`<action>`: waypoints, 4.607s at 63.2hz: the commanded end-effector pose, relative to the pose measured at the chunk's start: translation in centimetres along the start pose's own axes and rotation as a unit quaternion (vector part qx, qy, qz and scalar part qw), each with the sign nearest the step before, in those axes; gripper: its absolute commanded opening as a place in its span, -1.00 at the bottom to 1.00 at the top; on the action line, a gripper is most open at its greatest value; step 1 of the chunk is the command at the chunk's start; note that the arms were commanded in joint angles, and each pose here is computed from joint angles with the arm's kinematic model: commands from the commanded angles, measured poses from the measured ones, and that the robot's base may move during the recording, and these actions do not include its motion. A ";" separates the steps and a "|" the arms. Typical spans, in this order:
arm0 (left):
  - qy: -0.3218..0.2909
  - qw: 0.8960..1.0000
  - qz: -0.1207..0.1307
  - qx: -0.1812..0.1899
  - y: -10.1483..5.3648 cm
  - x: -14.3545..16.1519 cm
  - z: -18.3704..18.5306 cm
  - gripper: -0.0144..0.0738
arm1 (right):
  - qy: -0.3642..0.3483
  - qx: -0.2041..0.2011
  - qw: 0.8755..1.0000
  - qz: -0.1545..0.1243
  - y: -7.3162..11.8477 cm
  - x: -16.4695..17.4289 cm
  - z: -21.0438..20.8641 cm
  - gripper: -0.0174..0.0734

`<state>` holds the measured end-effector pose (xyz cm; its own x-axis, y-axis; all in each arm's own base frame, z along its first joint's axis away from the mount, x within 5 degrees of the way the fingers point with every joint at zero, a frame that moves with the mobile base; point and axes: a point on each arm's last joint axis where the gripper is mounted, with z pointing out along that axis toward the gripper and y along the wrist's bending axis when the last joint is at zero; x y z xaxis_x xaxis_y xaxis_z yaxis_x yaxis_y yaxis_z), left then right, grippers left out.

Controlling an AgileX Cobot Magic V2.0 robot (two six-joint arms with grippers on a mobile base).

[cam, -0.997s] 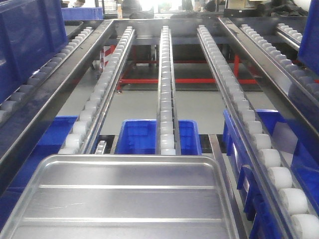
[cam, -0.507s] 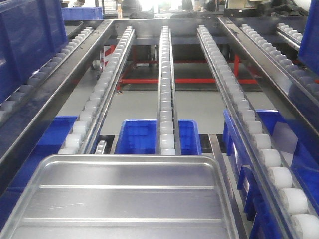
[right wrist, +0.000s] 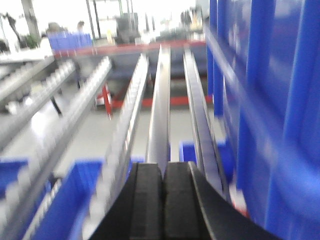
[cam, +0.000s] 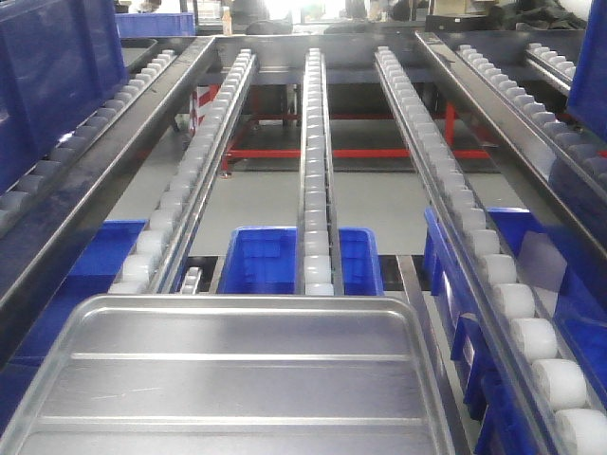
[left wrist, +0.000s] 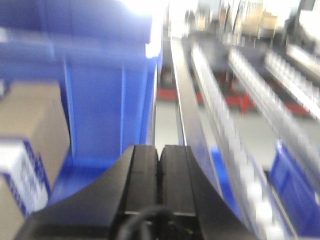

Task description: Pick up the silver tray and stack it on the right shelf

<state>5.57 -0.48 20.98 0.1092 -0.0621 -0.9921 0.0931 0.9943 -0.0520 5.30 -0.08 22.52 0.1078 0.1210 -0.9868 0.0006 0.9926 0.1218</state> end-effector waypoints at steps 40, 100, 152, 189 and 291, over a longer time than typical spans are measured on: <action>0.151 0.987 -0.041 0.036 -1.7 -14.8 7.8 -0.64 | 0.029 -0.177 0.984 0.016 5.5 -13.5 6.4 0.21; 0.503 0.816 -0.030 0.283 -12.3 -7.1 12.1 0.00 | 0.481 -0.266 0.833 -0.065 15.0 -4.6 11.3 0.39; 0.589 0.803 -0.020 0.087 -15.0 -3.4 15.8 0.00 | 0.575 -0.081 0.814 -0.008 16.1 1.5 15.0 0.39; 0.619 0.785 -0.015 0.030 -15.7 0.9 17.3 0.00 | 0.600 -0.076 0.796 0.005 17.3 4.8 15.9 0.39; 0.608 0.793 0.003 0.037 -15.3 1.7 17.2 -0.90 | 0.587 -0.085 0.805 -0.023 17.4 5.5 16.5 -0.49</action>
<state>21.08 -16.98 18.90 -0.9546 0.1201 -0.2727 0.1343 0.9904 -0.0341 22.15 17.99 18.25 -0.9470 -0.0449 -0.3181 -0.1008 0.9817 0.1615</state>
